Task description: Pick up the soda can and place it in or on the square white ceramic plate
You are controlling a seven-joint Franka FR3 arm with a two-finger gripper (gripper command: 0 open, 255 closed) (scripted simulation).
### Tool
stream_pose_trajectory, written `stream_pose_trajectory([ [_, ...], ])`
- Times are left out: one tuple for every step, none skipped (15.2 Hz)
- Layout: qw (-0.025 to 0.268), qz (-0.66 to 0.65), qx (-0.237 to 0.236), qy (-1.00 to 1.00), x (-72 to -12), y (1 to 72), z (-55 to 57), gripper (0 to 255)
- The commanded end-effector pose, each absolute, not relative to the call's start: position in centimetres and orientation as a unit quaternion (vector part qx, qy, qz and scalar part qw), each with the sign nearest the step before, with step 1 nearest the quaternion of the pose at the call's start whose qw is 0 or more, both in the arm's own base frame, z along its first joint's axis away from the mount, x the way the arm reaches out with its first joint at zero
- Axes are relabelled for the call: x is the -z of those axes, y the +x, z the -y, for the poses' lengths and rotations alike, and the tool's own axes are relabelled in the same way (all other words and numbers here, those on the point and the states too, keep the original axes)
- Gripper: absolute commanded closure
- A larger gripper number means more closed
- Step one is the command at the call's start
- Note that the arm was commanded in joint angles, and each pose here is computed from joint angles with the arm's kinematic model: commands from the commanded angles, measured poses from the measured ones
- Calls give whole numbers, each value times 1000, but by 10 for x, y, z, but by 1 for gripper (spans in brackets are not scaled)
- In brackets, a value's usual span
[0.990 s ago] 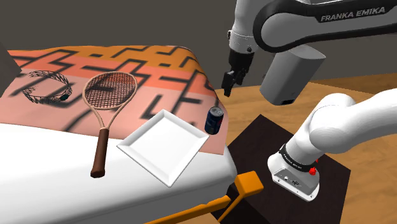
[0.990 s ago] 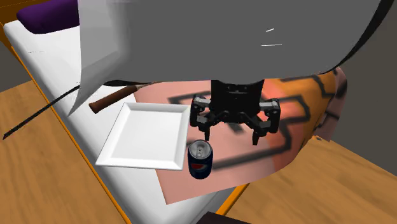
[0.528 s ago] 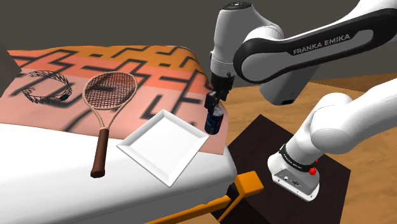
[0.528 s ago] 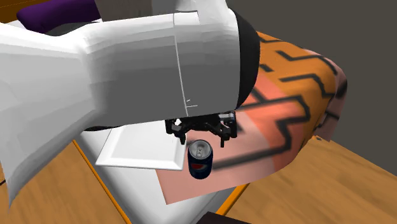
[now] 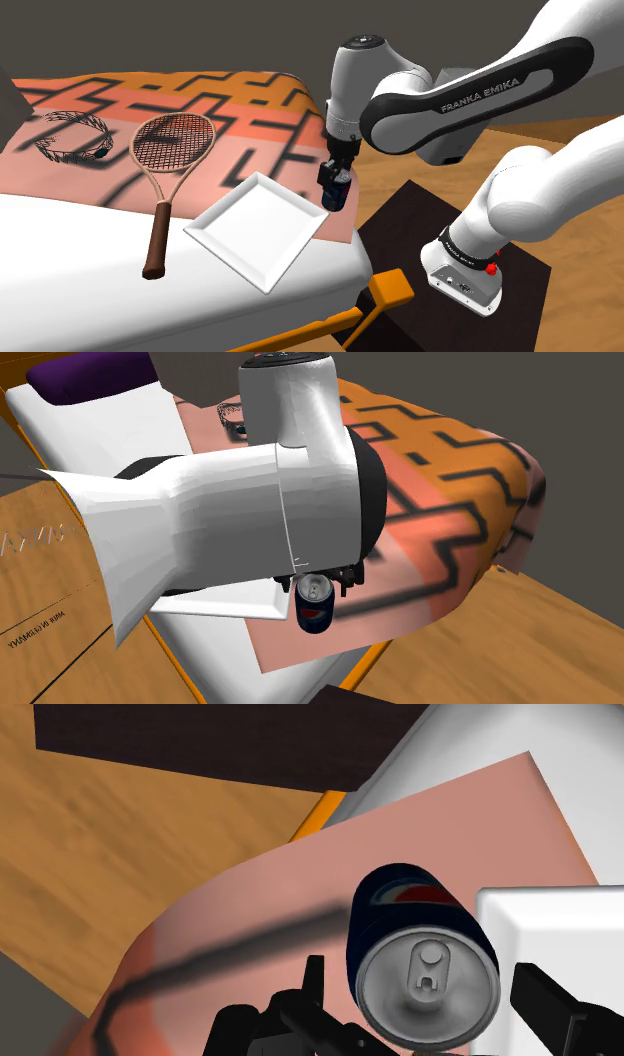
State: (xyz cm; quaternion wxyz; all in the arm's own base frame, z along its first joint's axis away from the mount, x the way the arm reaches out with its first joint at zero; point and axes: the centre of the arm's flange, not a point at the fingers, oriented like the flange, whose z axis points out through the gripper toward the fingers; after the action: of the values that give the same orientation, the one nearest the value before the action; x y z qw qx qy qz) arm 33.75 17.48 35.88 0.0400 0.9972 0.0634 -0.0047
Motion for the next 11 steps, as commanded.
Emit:
stream_pose_trajectory([
  [40,-63,4,997,-356,338,-174,0],
  [40,-63,4,997,-356,338,-174,0],
  [40,-63,4,997,-356,338,-174,0],
  [40,-63,4,997,-356,338,-174,0],
  [40,-63,4,997,-356,338,-174,0],
  [40,-63,4,997,-356,338,-174,0],
  [40,-63,4,997,-356,338,-174,0],
  [40,-63,4,997,-356,338,-174,255],
  [40,-63,4,997,-356,338,-174,255],
  [40,-63,4,997,-356,338,-174,255],
  [40,-63,4,997,-356,338,-174,255],
])
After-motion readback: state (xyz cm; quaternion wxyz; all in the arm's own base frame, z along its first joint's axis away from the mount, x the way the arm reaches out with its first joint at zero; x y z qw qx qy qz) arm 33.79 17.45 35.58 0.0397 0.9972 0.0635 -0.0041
